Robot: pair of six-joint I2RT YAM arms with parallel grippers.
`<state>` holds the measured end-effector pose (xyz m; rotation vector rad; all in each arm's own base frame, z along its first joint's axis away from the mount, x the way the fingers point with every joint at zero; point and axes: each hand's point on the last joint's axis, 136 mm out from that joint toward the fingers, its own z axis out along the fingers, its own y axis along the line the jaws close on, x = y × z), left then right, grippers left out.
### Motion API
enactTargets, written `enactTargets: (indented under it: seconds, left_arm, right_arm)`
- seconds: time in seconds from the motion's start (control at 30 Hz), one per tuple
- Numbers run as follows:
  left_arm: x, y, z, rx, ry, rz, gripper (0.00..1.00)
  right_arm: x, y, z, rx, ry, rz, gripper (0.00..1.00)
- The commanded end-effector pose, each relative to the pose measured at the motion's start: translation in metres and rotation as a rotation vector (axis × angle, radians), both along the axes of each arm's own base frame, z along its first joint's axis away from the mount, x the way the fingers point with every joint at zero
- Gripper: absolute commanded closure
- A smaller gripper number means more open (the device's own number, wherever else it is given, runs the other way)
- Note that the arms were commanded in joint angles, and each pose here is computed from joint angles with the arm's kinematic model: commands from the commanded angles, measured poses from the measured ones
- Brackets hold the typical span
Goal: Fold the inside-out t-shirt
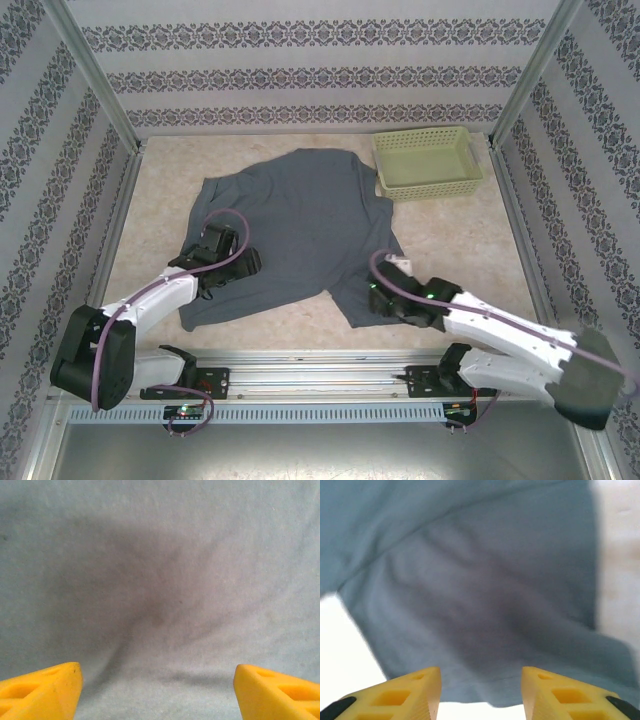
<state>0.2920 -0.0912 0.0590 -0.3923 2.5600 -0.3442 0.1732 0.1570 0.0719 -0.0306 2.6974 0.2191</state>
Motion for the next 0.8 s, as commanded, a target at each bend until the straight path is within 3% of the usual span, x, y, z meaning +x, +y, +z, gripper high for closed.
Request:
enactTargets:
  seconds: [0.0,0.23,0.4,0.6,0.77]
  left_arm:
    - [-0.001,0.018,0.002,0.038,0.019,0.047,0.21]
    - [0.0,0.024,-0.003,0.03,0.034,0.069,0.21]
    - [-0.004,0.029,-0.009,0.021,0.05,0.088,0.21]
    - [-0.005,0.03,-0.012,0.008,0.054,0.095,0.21]
    - [-0.007,0.031,-0.011,0.009,0.051,0.092,0.21]
  right_arm:
    - [-0.006,0.042,-0.001,0.026,-0.008,0.125,0.53]
    - [-0.015,0.074,-0.025,-0.04,0.027,0.221,0.52]
    - [-0.018,0.076,-0.04,-0.077,0.069,0.223,0.59]
    - [-0.024,0.079,-0.044,-0.125,0.088,0.25,0.79]
    - [-0.026,0.082,-0.03,-0.254,0.036,0.281,0.98]
